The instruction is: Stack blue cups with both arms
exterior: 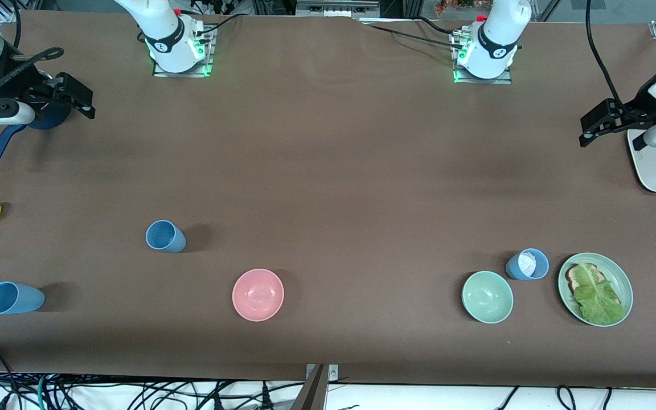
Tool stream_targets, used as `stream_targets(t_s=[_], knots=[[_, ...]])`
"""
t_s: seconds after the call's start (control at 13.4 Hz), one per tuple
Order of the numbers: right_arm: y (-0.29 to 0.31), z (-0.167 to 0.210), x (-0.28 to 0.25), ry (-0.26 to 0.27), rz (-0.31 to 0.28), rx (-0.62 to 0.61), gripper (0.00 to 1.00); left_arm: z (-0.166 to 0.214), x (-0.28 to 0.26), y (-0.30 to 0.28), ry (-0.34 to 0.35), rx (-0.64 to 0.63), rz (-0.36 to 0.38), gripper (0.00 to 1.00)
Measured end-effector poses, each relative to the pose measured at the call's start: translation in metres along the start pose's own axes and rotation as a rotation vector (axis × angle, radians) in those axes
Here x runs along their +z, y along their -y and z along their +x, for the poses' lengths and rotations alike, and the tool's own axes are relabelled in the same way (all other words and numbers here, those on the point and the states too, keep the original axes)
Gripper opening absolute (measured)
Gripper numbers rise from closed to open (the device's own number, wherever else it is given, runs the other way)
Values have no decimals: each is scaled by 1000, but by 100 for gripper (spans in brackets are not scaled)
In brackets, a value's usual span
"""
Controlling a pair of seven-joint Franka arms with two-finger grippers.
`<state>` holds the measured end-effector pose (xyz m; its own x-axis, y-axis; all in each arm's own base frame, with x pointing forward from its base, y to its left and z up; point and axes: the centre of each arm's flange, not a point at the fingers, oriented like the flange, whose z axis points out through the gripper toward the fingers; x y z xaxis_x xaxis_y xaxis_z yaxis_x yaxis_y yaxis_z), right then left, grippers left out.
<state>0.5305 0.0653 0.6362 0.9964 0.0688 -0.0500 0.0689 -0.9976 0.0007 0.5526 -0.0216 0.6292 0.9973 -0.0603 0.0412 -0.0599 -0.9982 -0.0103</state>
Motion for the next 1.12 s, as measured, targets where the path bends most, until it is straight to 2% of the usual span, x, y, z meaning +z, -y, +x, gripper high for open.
stream_targets(t_s=[0.6,0.9,1.12], knots=[[0,1,1,2,0,0,100,3,6,-1,10,2,0,100],[0,8,19,16,0,1,100,36,50,4,0,-7,4,100],[-1,33,53,25,0,3,100,59,84,9,-18,-15,8,100]])
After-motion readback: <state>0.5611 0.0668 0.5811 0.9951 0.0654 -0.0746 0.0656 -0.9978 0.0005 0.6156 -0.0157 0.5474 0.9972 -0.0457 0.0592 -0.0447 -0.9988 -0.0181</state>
